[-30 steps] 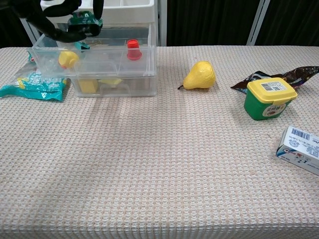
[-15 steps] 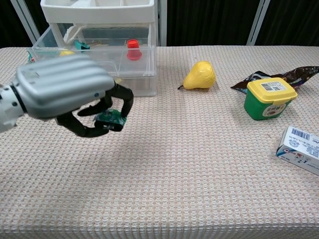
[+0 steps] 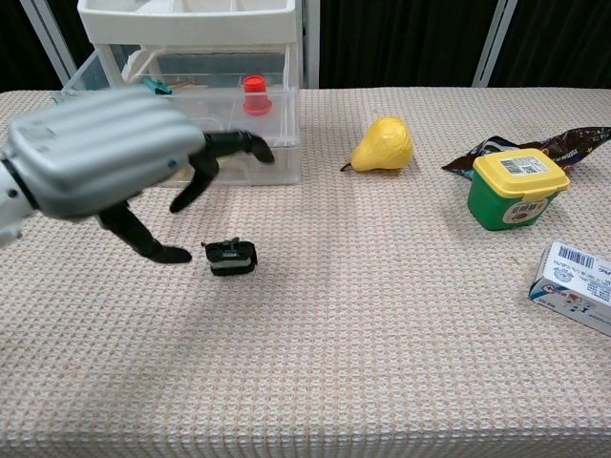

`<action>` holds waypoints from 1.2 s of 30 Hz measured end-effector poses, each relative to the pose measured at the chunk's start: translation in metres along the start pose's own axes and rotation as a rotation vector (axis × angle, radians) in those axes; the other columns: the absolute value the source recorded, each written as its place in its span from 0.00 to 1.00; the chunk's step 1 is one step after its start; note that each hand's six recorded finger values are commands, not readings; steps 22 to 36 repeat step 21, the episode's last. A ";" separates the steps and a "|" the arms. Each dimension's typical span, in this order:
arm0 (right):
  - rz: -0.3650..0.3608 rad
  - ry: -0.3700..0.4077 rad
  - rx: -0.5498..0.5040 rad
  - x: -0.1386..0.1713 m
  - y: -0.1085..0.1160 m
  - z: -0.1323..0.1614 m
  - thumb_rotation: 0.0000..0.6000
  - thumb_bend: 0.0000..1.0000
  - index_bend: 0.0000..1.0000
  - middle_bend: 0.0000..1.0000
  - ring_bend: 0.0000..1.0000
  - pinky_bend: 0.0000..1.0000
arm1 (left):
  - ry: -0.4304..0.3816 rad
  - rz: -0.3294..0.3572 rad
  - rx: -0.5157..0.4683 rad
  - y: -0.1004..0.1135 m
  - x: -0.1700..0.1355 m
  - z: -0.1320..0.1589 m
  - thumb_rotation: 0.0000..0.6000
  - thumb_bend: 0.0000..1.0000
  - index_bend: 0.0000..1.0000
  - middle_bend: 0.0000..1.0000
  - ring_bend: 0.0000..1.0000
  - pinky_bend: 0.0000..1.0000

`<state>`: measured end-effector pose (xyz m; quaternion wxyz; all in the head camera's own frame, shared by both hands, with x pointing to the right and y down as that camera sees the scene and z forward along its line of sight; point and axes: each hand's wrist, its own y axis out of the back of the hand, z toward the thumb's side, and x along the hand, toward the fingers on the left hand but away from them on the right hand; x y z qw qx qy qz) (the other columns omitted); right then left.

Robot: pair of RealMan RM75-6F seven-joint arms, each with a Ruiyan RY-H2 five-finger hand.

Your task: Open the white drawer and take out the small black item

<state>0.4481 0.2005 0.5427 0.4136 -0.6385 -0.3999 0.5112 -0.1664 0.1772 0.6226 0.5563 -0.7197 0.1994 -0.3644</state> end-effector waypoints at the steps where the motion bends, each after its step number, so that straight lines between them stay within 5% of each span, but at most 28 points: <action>1: 0.000 0.000 0.000 0.000 0.000 0.000 1.00 0.33 0.00 0.00 0.00 0.00 | 0.035 0.040 -0.013 0.010 -0.007 -0.009 1.00 0.03 0.18 0.61 0.74 0.97; 4: 0.002 0.006 -0.002 -0.001 -0.001 0.000 1.00 0.33 0.00 0.00 0.00 0.00 | 0.145 0.133 -0.058 0.036 -0.031 -0.041 0.97 0.02 0.22 0.52 0.60 0.81; 6: 0.006 0.013 -0.003 -0.002 -0.002 0.001 1.00 0.33 0.00 0.00 0.00 0.00 | 0.219 0.168 -0.087 0.047 -0.050 -0.065 0.89 0.02 0.22 0.40 0.42 0.56; 8: 0.013 0.019 -0.002 -0.003 -0.003 0.002 1.00 0.33 0.00 0.00 0.00 0.00 | 0.305 0.168 -0.108 0.054 -0.074 -0.094 0.82 0.02 0.22 0.30 0.30 0.36; 11: 0.027 0.033 0.004 -0.005 -0.005 0.003 1.00 0.33 0.00 0.00 0.00 0.00 | 0.435 0.132 -0.119 0.053 -0.104 -0.131 0.79 0.02 0.22 0.26 0.24 0.25; 16: 0.052 0.055 0.010 -0.009 -0.010 0.006 1.00 0.33 0.00 0.00 0.00 0.00 | 0.632 0.073 -0.188 0.035 -0.161 -0.177 0.78 0.02 0.22 0.25 0.24 0.23; 21: 0.059 0.071 -0.014 -0.009 -0.014 0.010 1.00 0.33 0.00 0.00 0.00 0.00 | 0.779 0.025 -0.220 0.019 -0.226 -0.191 0.78 0.02 0.22 0.25 0.24 0.23; 36: 0.059 0.071 -0.014 -0.009 -0.014 0.010 1.00 0.33 0.00 0.00 0.00 0.00 | 0.779 0.025 -0.220 0.019 -0.226 -0.191 0.78 0.02 0.22 0.25 0.24 0.23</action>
